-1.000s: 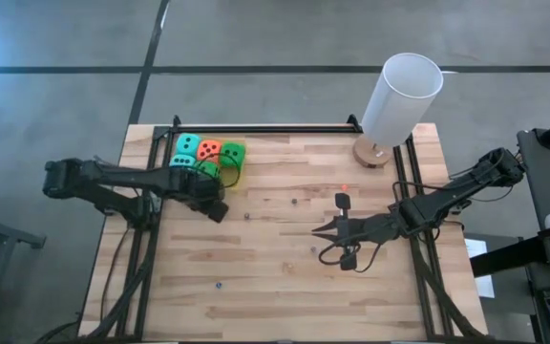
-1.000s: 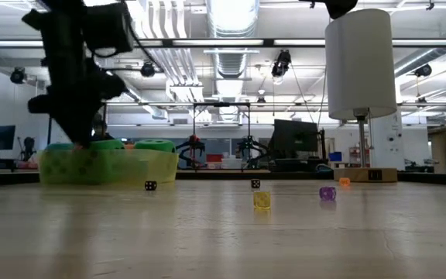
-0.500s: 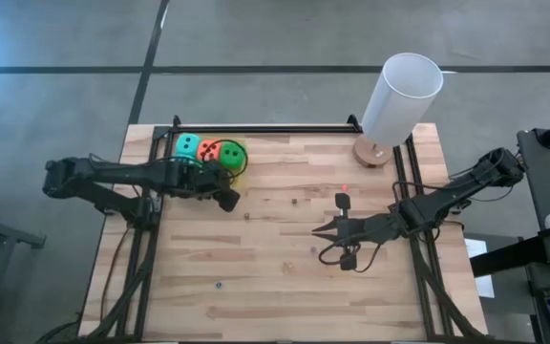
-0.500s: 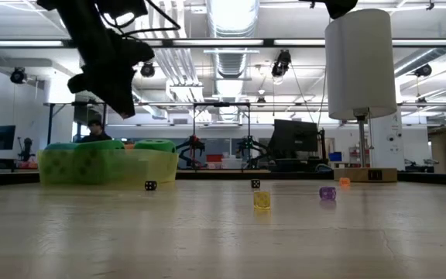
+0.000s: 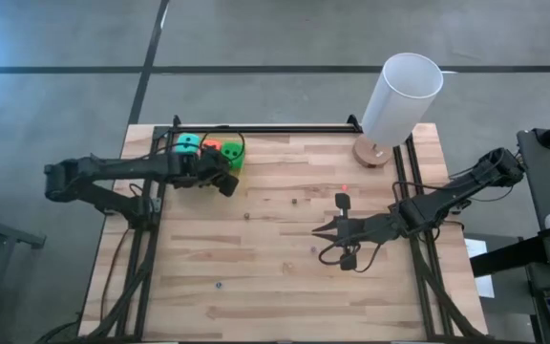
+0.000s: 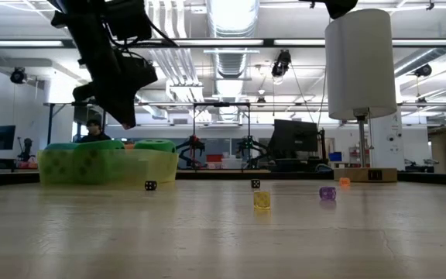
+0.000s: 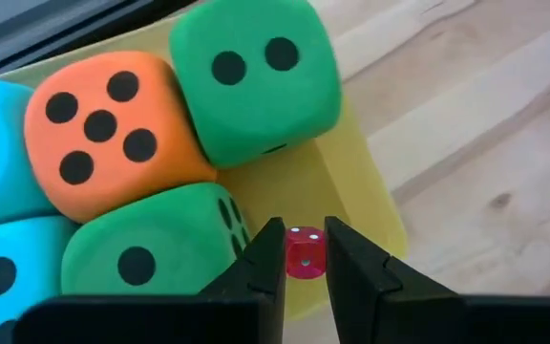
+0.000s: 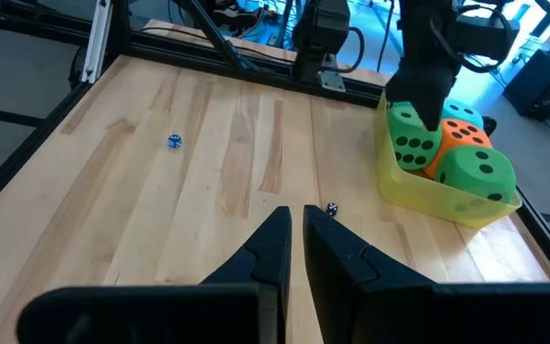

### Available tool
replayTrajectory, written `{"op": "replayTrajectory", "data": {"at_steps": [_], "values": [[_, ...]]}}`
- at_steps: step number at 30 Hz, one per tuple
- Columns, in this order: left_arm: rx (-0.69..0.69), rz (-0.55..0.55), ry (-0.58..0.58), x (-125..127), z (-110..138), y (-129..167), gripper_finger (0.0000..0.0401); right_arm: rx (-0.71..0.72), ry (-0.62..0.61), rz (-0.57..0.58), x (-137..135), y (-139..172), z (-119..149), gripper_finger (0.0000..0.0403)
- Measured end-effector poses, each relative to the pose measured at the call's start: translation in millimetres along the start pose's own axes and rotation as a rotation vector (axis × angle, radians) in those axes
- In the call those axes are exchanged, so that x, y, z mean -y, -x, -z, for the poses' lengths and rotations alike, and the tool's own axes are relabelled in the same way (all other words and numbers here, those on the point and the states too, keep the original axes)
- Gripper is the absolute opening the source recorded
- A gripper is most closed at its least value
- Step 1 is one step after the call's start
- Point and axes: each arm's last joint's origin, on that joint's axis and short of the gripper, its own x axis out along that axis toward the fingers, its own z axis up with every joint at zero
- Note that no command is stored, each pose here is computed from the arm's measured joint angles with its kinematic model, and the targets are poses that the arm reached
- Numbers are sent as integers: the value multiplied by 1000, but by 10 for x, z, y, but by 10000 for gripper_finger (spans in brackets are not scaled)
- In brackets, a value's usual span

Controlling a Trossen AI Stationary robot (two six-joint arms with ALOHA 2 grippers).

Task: Pick & Place Dice
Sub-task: Put the red small die into the yellow container

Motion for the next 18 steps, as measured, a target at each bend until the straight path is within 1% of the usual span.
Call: {"op": "replayTrajectory", "data": {"at_steps": [3, 6, 10, 18], "values": [[2, -3, -17, -9, -10, -10, 55, 0, 0, 0, 0, 0, 0, 28], [23, 8, -25, -7, -41, -16, 65, 0, 0, 0, 0, 0, 0, 28], [51, 24, -5, -3, -83, -23, 88, 0, 0, 0, 0, 0, 0, 28], [53, 10, 17, -49, -116, -46, 118, 0, 0, 0, 0, 0, 0, 28]]}}
